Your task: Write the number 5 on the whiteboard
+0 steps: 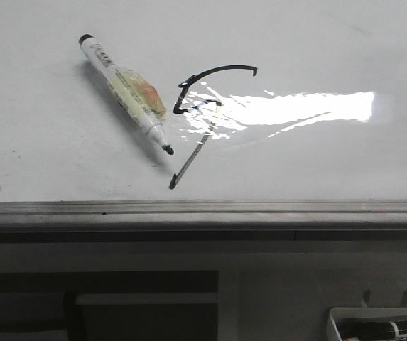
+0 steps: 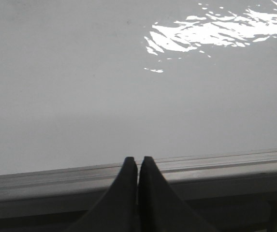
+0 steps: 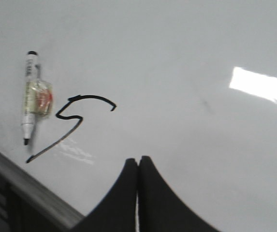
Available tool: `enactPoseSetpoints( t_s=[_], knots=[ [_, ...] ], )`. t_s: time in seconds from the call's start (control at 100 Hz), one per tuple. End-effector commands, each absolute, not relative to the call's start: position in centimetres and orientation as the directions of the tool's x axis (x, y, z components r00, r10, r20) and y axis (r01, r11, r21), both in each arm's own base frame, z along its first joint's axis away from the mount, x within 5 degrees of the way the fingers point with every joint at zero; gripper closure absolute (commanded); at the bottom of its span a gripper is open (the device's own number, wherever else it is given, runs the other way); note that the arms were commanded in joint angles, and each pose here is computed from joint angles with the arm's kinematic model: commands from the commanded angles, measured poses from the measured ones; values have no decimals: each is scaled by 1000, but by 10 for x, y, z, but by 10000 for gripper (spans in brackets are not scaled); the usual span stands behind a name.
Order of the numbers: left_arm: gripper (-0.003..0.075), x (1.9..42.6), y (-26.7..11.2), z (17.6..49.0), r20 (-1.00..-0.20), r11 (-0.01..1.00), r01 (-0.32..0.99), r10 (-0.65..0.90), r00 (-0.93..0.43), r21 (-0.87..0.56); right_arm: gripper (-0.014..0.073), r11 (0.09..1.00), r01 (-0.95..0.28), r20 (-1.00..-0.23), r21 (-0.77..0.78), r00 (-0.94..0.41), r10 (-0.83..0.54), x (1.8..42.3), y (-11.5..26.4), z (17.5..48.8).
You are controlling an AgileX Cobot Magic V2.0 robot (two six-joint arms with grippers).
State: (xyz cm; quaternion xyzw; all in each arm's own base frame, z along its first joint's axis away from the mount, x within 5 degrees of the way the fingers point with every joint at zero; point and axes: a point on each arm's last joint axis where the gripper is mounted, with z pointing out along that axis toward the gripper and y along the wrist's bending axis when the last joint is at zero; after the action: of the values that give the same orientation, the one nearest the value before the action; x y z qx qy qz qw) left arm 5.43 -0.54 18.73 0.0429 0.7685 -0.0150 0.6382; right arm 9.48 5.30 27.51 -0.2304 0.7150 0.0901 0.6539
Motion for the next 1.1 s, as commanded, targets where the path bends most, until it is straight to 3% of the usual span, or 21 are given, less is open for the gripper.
enactPoseSetpoints(
  t_s=[0.0,0.01,0.05,0.08,0.12,0.15,0.19,0.21,0.28,0.42,0.84,1.09],
  knots=[
    [741,54,-5,189,-994,997,71,27,-109,20,659,893,-395,-976,-214,40,-216,100,52,281],
    [741,54,-5,189,-994,997,71,27,-109,20,659,883,-388,-964,-263,81,-252,100,52,282],
    [741,54,-5,189,-994,997,71,27,-109,20,659,906,-382,-983,-184,65,-172,101,51,278],
    [741,54,-5,189,-994,997,71,27,-109,20,659,898,-385,-977,-214,97,-192,102,52,276],
    [741,54,-5,189,-994,997,71,27,-109,20,659,911,-398,-994,-105,54,-91,103,53,270],
    [741,54,-5,189,-994,997,71,27,-109,20,659,901,-409,-990,-143,77,-122,103,54,267],
    [741,54,-5,189,-994,997,71,27,-109,20,659,905,-423,-999,-46,16,-43,104,54,261],
    [741,54,-5,189,-994,997,71,27,-109,20,659,896,-434,-995,-94,24,-93,104,54,258],
    [741,54,-5,189,-994,997,71,27,-109,20,659,901,-431,-993,-53,-72,-93,105,51,249],
    [741,54,-5,189,-994,997,71,27,-109,20,659,940,-332,-966,-84,-203,-158,108,35,236],
    [741,54,-5,189,-994,997,71,27,-109,20,659,994,-2,-993,-112,-36,-112,72,0,197],
    [741,54,-5,189,-994,997,71,27,-109,20,659,989,70,-980,-131,-161,-118,54,-6,181]
  ],
)
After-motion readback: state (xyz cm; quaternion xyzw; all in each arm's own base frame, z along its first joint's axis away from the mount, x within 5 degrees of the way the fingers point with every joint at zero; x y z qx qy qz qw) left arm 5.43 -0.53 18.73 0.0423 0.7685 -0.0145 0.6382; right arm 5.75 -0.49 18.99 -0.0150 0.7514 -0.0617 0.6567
